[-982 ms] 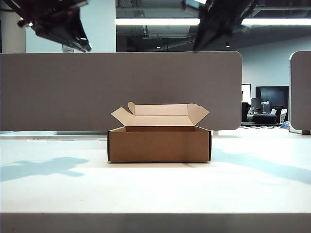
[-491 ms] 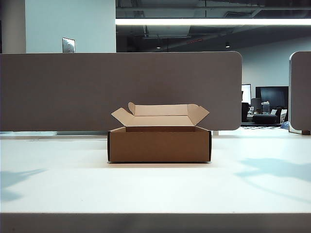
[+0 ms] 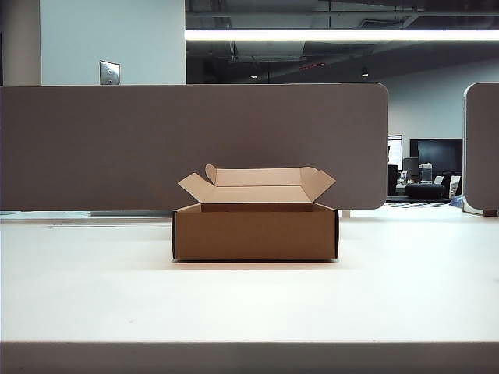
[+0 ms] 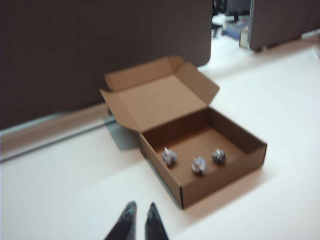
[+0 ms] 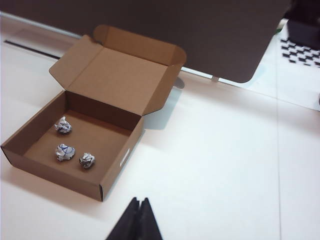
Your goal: Pick up all the paper balls on the table and put them in the paper box.
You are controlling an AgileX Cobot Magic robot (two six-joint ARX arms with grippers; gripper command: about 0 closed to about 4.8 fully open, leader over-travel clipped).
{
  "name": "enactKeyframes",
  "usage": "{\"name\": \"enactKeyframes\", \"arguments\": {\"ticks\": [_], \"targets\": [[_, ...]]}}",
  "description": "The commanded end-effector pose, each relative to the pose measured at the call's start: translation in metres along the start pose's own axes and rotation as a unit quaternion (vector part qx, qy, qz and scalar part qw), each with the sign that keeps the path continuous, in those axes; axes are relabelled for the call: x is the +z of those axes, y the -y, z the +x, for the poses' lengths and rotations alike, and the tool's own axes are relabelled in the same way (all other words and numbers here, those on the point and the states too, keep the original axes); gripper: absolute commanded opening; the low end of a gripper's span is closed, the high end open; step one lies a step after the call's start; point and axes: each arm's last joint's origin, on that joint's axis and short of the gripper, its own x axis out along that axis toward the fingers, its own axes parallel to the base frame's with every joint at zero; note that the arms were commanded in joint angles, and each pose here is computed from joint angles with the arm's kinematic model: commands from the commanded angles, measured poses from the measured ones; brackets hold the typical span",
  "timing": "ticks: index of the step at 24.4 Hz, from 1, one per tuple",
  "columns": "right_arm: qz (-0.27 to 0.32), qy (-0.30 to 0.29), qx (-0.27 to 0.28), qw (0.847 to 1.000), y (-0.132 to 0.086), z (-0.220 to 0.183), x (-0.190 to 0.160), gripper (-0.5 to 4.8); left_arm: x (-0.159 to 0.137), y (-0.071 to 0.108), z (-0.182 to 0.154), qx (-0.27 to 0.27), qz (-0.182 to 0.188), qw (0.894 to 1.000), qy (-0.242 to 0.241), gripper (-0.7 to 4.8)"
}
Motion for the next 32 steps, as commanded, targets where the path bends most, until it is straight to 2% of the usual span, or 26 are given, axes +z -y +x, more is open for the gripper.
{"name": "enactKeyframes", "arguments": {"ticks": [1,2,6,7,9,11,14,19,24,29,30,32], "targets": [[0.004,0.020,-0.004,1.000,-0.002,-0.008,-0.025,-0.04,-0.015,0.003,-0.006,0.002,-0.002,1.000,-0.005,0.25],[0.004,0.022,-0.004,1.000,-0.002,-0.009,-0.033,-0.04,-0.019,0.003,-0.006,0.002,-0.002,1.000,-0.008,0.25],[0.004,0.009,-0.005,1.000,-0.007,-0.010,-0.076,0.00,-0.047,0.003,-0.003,0.050,-0.005,0.996,-0.079,0.25],[0.003,0.004,-0.006,1.000,-0.008,-0.010,-0.088,0.00,-0.054,0.003,0.000,0.064,-0.017,0.994,-0.090,0.25],[0.004,0.011,-0.019,1.000,-0.009,-0.008,-0.100,0.00,-0.060,0.002,0.002,0.090,-0.039,0.990,-0.097,0.25],[0.007,0.026,-0.024,0.999,-0.010,-0.006,-0.111,0.00,-0.068,0.002,0.005,0.102,-0.040,0.989,-0.103,0.25],[0.013,0.063,-0.028,0.998,-0.012,-0.005,-0.128,-0.01,-0.078,0.003,0.009,0.104,-0.042,0.991,-0.074,0.25],[0.021,0.117,-0.033,0.992,-0.016,0.002,-0.162,-0.01,-0.099,0.008,0.012,0.075,-0.045,0.996,-0.021,0.25],[0.024,0.127,-0.034,0.991,-0.021,0.012,-0.188,-0.01,-0.111,0.010,0.010,0.079,-0.057,0.995,0.010,0.20],[0.023,0.124,-0.033,0.991,-0.024,0.022,-0.201,-0.01,-0.125,0.011,0.016,0.079,-0.056,0.995,0.012,0.14],[0.023,0.119,-0.031,0.992,-0.025,0.026,-0.206,-0.01,-0.129,0.012,0.018,0.078,-0.061,0.995,0.021,-0.08],[0.022,0.108,-0.030,0.993,-0.026,0.029,-0.212,-0.01,-0.134,0.012,0.022,0.079,-0.069,0.994,0.033,-0.06]]}}
